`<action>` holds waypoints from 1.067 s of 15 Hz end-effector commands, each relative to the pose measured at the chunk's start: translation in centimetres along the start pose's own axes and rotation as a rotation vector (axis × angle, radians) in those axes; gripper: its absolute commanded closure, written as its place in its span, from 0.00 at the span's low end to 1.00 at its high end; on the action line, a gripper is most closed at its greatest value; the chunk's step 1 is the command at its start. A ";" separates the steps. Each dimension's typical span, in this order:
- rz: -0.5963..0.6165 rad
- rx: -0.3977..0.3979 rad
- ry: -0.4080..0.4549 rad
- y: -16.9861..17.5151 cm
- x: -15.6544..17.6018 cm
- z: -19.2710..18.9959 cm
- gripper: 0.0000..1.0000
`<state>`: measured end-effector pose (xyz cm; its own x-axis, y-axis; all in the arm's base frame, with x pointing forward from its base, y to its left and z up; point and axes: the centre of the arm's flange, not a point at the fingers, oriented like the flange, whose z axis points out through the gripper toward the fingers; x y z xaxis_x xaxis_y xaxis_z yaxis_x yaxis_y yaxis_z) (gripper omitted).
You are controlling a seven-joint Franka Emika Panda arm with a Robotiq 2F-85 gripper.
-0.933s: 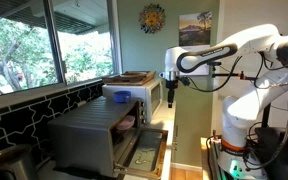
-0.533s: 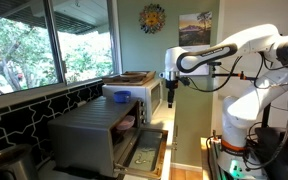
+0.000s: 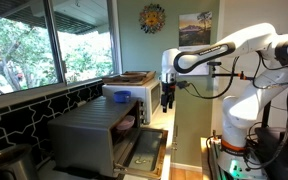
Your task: Remove the purple bowl from the oven and pour the liquid from the bowl into the blue mug then set the bowl on top of the oven
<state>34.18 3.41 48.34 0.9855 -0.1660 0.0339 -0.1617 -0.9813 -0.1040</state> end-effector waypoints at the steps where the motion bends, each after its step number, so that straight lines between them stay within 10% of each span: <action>1: 0.148 0.135 0.017 -3.2 1.6 1.7 0.00; 4: 0.246 0.267 0.069 -5.0 2.8 3.6 0.00; 16: 0.343 0.287 0.110 -4.5 2.9 3.4 0.00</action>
<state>37.45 6.95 47.06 0.9136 -0.4027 0.0556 -0.3644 -0.8718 -0.3275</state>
